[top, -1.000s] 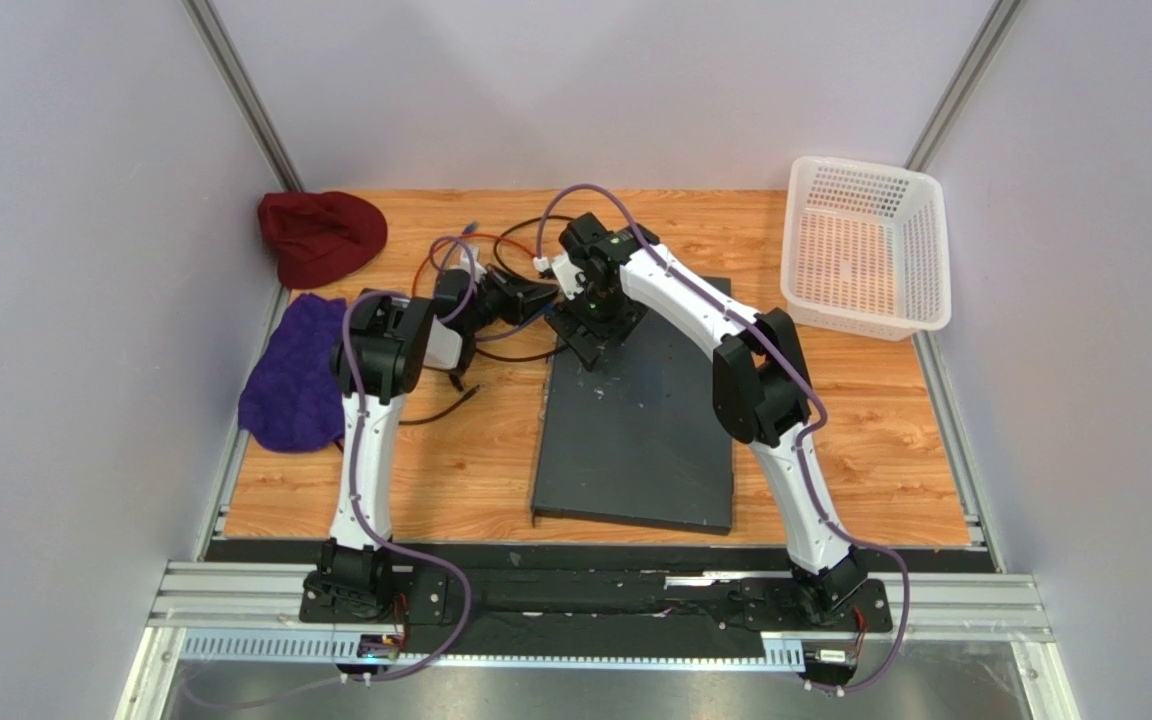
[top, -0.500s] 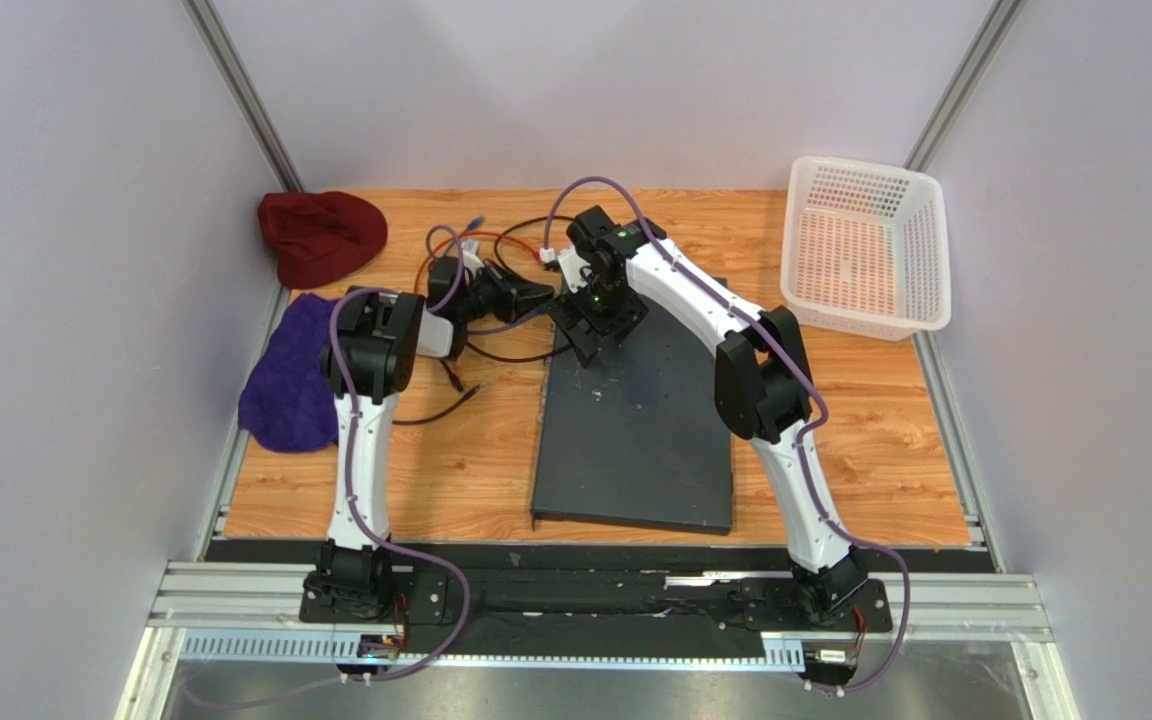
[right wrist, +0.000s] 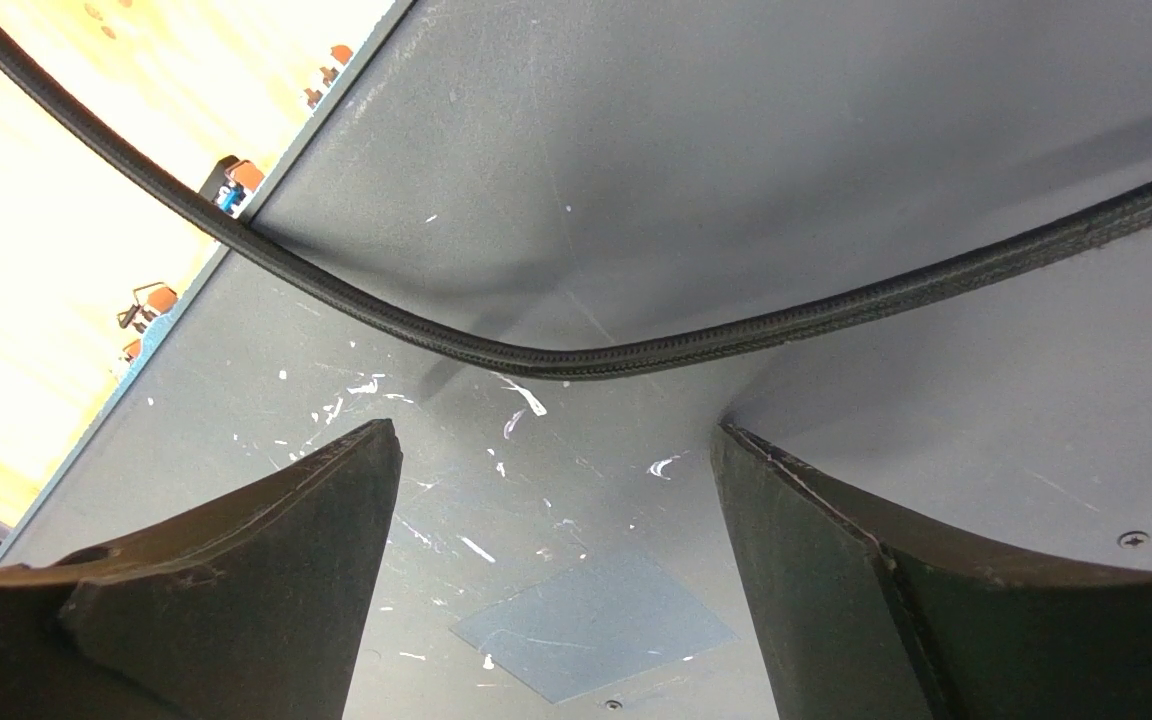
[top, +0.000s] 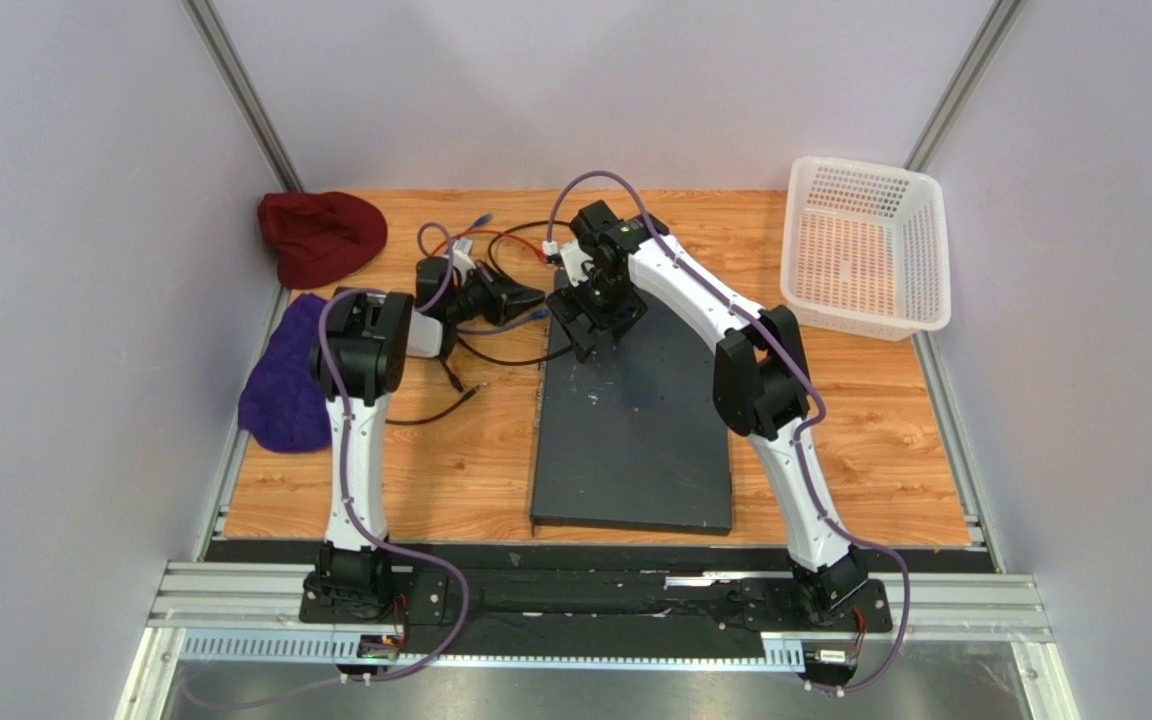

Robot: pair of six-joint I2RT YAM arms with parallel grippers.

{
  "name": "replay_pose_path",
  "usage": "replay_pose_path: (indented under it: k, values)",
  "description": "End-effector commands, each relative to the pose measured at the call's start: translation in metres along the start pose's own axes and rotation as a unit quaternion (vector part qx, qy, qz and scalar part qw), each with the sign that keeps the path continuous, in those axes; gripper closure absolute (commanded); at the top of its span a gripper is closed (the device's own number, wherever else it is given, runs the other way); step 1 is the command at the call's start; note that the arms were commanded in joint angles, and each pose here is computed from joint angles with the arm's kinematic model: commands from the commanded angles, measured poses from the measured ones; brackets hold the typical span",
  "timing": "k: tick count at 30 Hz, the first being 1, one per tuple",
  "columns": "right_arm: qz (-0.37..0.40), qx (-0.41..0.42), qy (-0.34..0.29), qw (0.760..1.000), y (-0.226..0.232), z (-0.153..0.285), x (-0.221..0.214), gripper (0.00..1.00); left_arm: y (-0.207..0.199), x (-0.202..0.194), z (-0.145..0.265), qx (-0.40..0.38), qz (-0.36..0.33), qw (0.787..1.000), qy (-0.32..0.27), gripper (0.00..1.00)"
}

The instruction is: Pull the plug from the switch port

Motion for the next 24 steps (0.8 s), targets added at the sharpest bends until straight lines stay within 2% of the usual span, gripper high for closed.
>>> replay_pose_path:
  k: [1, 2, 3, 4, 12, 17, 18, 19, 24]
  values:
    - [-0.017, -0.011, 0.056, 0.998, -0.027, -0.064, -0.028, 0.13, -0.054, 0.019, -0.011, -0.101, -0.055, 0.989, 0.095, 1.0]
    - [-0.018, -0.011, 0.056, 0.998, -0.027, -0.064, -0.028, 0.13, -0.059, 0.021, -0.013, -0.119, -0.055, 0.985, 0.111, 1.0]
    - [-0.017, -0.012, 0.054, 0.998, -0.027, -0.064, -0.027, 0.13, -0.064, 0.022, -0.015, -0.129, -0.024, 0.983, 0.126, 1.0]
    - [-0.016, -0.012, 0.053, 0.998, -0.027, -0.063, -0.027, 0.13, -0.063, 0.023, -0.018, -0.149, -0.031, 0.979, 0.133, 1.0]
    - [-0.016, -0.011, 0.067, 0.998, -0.025, -0.063, -0.035, 0.13, -0.034, -0.008, -0.012, -0.178, 0.01, 0.974, 0.14, 1.0]
    - [-0.017, -0.012, 0.071, 0.997, -0.025, -0.062, -0.037, 0.13, -0.043, -0.009, -0.008, -0.147, 0.0, 0.979, 0.138, 1.0]
    - [-0.017, -0.015, 0.067, 0.998, -0.026, -0.059, -0.035, 0.13, -0.036, -0.003, -0.008, -0.113, 0.008, 0.985, 0.132, 1.0]
    - [-0.016, -0.016, 0.066, 0.998, -0.026, -0.059, -0.034, 0.13, -0.049, 0.001, -0.004, -0.108, -0.004, 0.987, 0.123, 1.0]
    - [-0.006, -0.029, 0.046, 0.998, -0.029, -0.047, -0.025, 0.13, -0.063, 0.031, 0.017, -0.064, -0.067, 0.994, 0.062, 1.0]
Point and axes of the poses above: each gripper's point midway between its finger pads, its own z axis back along the fingers, its own y axis along the line the jaws close on, x = y × z, the point moved 6 cm from there along z, back along the fingers, and after that the axes turned 13 degrees about z, right-handed, at the moved point
